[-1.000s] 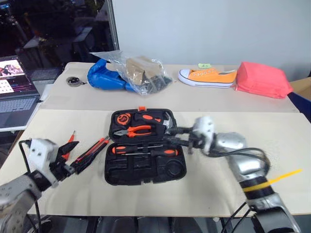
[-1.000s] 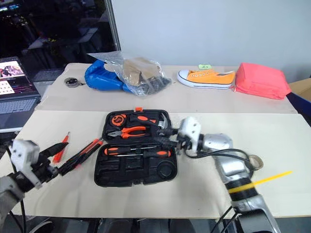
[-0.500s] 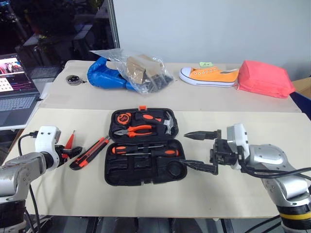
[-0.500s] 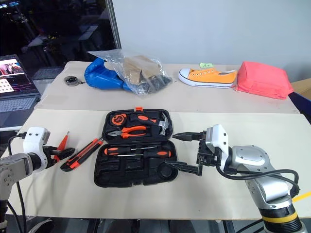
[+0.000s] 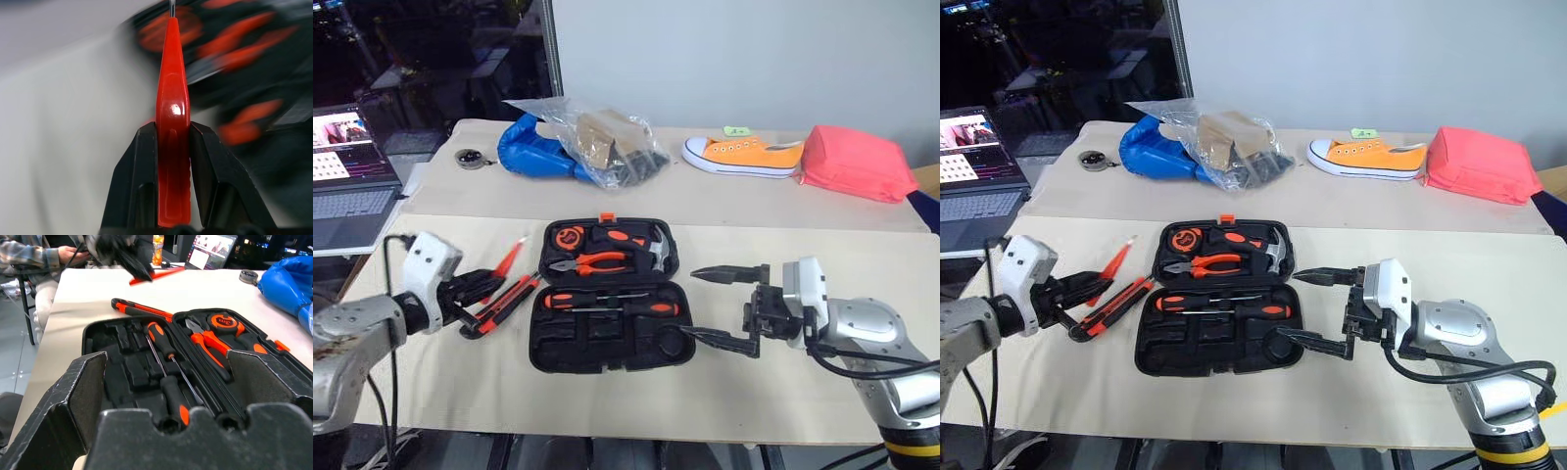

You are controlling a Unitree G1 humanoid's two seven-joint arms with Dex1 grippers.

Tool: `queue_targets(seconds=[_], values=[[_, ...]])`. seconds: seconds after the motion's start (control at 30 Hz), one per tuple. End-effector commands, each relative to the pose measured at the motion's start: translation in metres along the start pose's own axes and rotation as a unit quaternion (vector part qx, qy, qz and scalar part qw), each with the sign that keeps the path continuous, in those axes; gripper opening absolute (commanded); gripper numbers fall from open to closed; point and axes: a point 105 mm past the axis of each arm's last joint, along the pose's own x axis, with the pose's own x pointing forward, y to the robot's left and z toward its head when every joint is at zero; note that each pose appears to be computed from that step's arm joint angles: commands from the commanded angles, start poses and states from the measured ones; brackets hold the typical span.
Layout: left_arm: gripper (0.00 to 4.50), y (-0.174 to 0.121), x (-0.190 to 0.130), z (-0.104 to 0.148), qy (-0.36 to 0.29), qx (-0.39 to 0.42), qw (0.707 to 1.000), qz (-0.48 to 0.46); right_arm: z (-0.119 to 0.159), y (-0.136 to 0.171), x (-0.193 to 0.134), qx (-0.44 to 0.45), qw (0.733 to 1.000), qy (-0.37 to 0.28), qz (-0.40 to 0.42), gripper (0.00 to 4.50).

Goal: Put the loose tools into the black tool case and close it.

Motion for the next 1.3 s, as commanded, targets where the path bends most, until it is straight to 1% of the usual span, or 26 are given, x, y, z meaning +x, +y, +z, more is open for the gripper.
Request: queue_targets(seconds=[0.03,0.1,0.27,0.4,0.7,0.93,1.07,1.13,1.2,1.23,1.27,1.3], values=[[0.77,-0.033,0.019,0.0,0.035,0.086,0.988,-0.119,0.01,-0.001,-0.012,-0.026,1.0,0.003,-0.01,4.5],[0.77,-0.036,0.029,-0.004,0.05,0.113,0.982,-0.145,0.009,0.001,-0.015,-0.022,1.0,0.01,-0.011,4.5],[0.77,-0.046,0.053,-0.011,0.071,0.152,0.967,-0.191,0.004,0.008,-0.025,-0.016,0.999,0.032,-0.023,4.5],[0.77,-0.047,0.068,-0.017,0.097,0.166,0.962,-0.196,0.003,0.012,-0.028,-0.012,0.999,0.037,-0.036,4.5],[0.77,-0.043,0.071,-0.037,0.153,0.209,0.943,-0.21,0.003,0.014,-0.026,-0.012,0.998,0.038,-0.039,4.5],[0.77,-0.039,0.067,-0.043,0.17,0.21,0.939,-0.215,0.002,0.015,-0.026,-0.012,0.998,0.041,-0.038,4.5],[0.77,-0.041,0.067,-0.047,0.175,0.196,0.939,-0.221,0.002,0.015,-0.025,-0.013,0.998,0.041,-0.036,4.5],[0.77,-0.038,0.069,-0.045,0.167,0.178,0.947,-0.21,0.002,0.014,-0.025,-0.013,0.998,0.041,-0.036,4.5],[1.5,-0.036,0.07,-0.04,0.156,0.183,0.949,-0.203,0.002,0.014,-0.026,-0.013,0.998,0.041,-0.035,4.5],[1.66,-0.036,0.07,-0.039,0.153,0.186,0.949,-0.201,0.002,0.015,-0.026,-0.013,0.998,0.041,-0.035,4.5],[2.04,-0.034,0.07,-0.037,0.147,0.193,0.951,-0.193,0.002,0.015,-0.026,-0.013,0.998,0.042,-0.035,4.5],[2.04,-0.034,0.069,-0.033,0.136,0.194,0.953,-0.188,0.002,0.015,-0.026,-0.013,0.998,0.042,-0.035,4.5]])
